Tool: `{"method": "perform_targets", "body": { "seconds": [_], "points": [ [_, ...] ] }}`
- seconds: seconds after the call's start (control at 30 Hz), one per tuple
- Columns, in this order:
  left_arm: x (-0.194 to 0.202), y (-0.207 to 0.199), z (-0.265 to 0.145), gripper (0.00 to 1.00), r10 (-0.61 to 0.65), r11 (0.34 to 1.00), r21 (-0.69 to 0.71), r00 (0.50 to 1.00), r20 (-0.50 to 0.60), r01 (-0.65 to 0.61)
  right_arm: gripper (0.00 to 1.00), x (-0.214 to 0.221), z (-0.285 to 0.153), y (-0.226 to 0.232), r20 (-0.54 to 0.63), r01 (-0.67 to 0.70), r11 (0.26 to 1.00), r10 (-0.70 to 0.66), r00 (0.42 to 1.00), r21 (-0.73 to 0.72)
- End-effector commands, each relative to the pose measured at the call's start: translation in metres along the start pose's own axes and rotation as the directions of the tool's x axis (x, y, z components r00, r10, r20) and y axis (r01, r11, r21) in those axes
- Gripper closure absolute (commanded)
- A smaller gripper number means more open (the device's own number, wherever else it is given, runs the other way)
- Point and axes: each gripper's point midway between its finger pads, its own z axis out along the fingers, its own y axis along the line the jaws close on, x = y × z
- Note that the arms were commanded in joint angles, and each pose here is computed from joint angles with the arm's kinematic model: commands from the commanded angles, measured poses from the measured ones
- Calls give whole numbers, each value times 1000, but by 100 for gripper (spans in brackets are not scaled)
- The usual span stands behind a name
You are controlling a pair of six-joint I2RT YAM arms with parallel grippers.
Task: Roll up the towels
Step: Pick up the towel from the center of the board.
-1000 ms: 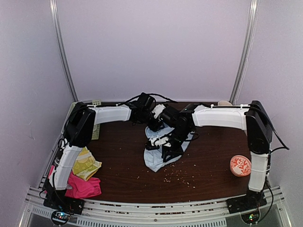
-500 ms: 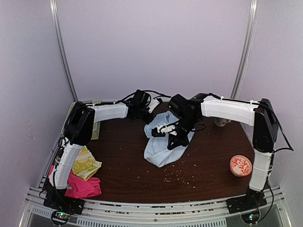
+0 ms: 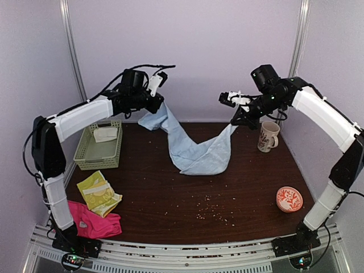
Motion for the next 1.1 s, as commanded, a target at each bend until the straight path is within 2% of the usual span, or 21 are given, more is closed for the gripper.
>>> {"method": "perform_targets", "body": {
  "seconds": [0.0, 0.1, 0.2, 0.37, 0.47, 0.5, 0.53, 0.6, 0.7, 0.8, 0.87, 1.07],
  "points": [
    [-69, 30, -86, 100, 1, 993, -120, 992, 129, 15, 100, 15, -69, -72, 22, -57, 947, 53, 998, 316],
    [-74, 34, -134, 100, -9, 989, -141, 987, 158, 32, 100, 40, -92, -82, 15, -69, 912, 69, 998, 404],
    [-52, 21, -168, 100, -48, 994, -92, 988, 144, 62, 100, 65, -93, -59, -18, -39, 906, 51, 999, 422],
    [38, -27, -179, 100, -106, 990, 95, 994, -32, 109, 100, 129, -67, -10, -114, -45, 924, 95, 989, 379],
    [93, -45, -181, 100, -143, 977, 135, 977, -159, 165, 91, 160, -48, 19, -174, -60, 949, 119, 978, 311],
    [104, -49, -183, 100, -153, 974, 141, 972, -180, 180, 85, 168, -42, 26, -195, -69, 957, 127, 973, 282],
    [119, -54, -181, 100, -169, 969, 146, 964, -204, 200, 73, 175, -35, 33, -213, -76, 964, 132, 968, 253],
    [132, -56, -175, 100, -185, 966, 137, 958, -221, 218, 58, 185, -23, 38, -239, -103, 970, 156, 958, 219],
    [148, -51, -161, 100, -197, 969, 91, 944, -265, 228, 49, 191, -12, 32, -234, -191, 966, 229, 945, 175],
    [155, -49, -148, 100, -194, 972, 70, 934, -300, 225, 46, 192, -6, 27, -229, -298, 948, 317, 920, 113],
    [157, -47, -142, 100, -196, 973, 57, 930, -311, 224, 46, 205, 3, 32, -287, -311, 946, 323, 902, 86],
    [170, -33, -132, 100, -162, 986, -17, 917, -364, 168, 54, 256, 22, 75, -454, -236, 970, 186, 871, -56]
  ]
}}
